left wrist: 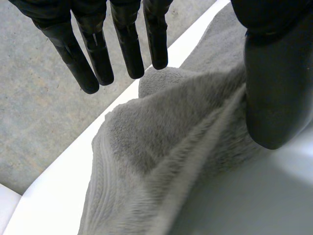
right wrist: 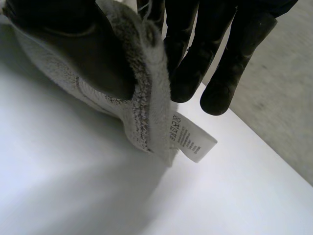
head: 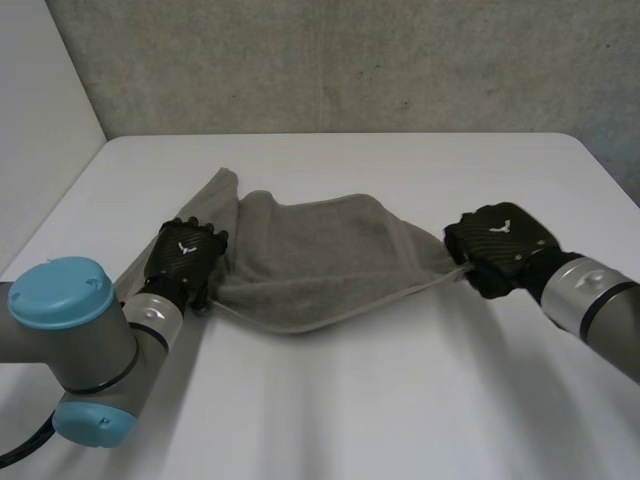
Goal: Fold the towel.
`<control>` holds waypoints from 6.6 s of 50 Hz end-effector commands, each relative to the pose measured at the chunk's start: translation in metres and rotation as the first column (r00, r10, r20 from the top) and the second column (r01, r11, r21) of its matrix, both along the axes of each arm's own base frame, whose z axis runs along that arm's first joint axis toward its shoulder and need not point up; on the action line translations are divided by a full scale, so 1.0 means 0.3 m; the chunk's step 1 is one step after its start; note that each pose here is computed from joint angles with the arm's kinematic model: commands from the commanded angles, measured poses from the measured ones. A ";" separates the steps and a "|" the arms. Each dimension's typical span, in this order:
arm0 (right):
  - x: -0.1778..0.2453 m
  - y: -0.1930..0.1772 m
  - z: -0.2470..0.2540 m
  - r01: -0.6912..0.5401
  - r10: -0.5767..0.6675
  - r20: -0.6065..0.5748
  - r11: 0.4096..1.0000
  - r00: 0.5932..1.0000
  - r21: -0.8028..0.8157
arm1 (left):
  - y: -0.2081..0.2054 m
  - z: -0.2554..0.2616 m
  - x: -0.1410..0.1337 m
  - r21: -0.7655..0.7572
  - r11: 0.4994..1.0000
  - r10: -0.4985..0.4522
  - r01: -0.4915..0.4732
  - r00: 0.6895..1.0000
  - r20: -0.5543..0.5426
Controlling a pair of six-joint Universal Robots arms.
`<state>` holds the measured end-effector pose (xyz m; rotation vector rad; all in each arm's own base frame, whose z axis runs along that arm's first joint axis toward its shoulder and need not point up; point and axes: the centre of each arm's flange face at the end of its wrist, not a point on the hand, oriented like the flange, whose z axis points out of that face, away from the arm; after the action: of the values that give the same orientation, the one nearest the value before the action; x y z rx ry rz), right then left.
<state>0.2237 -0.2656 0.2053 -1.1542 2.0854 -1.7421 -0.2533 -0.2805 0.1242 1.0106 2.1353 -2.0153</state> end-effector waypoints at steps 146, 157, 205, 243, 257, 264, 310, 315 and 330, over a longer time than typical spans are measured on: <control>-0.112 -0.003 0.311 -0.042 0.026 -0.253 0.997 0.967 -0.059 | 0.085 0.454 0.275 -0.171 0.985 0.015 -0.031 0.995 -0.094; -0.141 -0.041 0.308 -0.086 0.080 -0.260 0.996 0.962 -0.012 | 0.084 0.418 0.284 -0.043 0.998 -0.048 0.044 0.995 -0.092; 0.157 -0.370 0.048 0.078 -0.089 -0.143 0.994 0.986 -0.077 | -0.437 0.153 -0.002 -0.104 0.987 -0.120 0.124 0.992 0.043; -0.181 -0.289 -0.257 0.313 -0.308 -0.284 0.949 0.908 -0.030 | -0.026 0.158 0.137 0.001 0.999 -0.053 0.054 0.989 -0.140; -0.445 -0.459 0.018 0.446 -0.549 -0.329 0.828 0.768 -0.342 | -0.027 0.183 0.144 -0.018 0.999 -0.048 0.046 0.988 -0.145; 0.122 -0.256 0.130 0.113 -0.219 -0.224 0.905 0.949 -0.409 | -0.023 0.183 0.139 -0.019 0.998 -0.054 0.052 0.988 -0.145; 0.087 0.010 -0.260 0.035 -0.067 -0.339 0.994 0.938 -0.099 | 0.013 0.132 0.109 0.027 0.996 -0.083 0.088 0.987 -0.138; 0.102 -0.014 -0.197 0.037 -0.087 -0.314 0.986 0.945 -0.161 | 0.013 0.134 0.109 0.026 0.996 -0.083 0.088 0.987 -0.139; 0.612 0.290 -0.080 -0.477 0.373 -0.364 0.839 0.854 -0.260 | -0.021 0.250 0.048 -0.069 0.993 -0.108 0.096 0.972 -0.207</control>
<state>0.3485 -0.2354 0.2094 -1.6413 1.7394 -2.0335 -0.2274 -0.2832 0.1819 1.0057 2.1707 -2.2288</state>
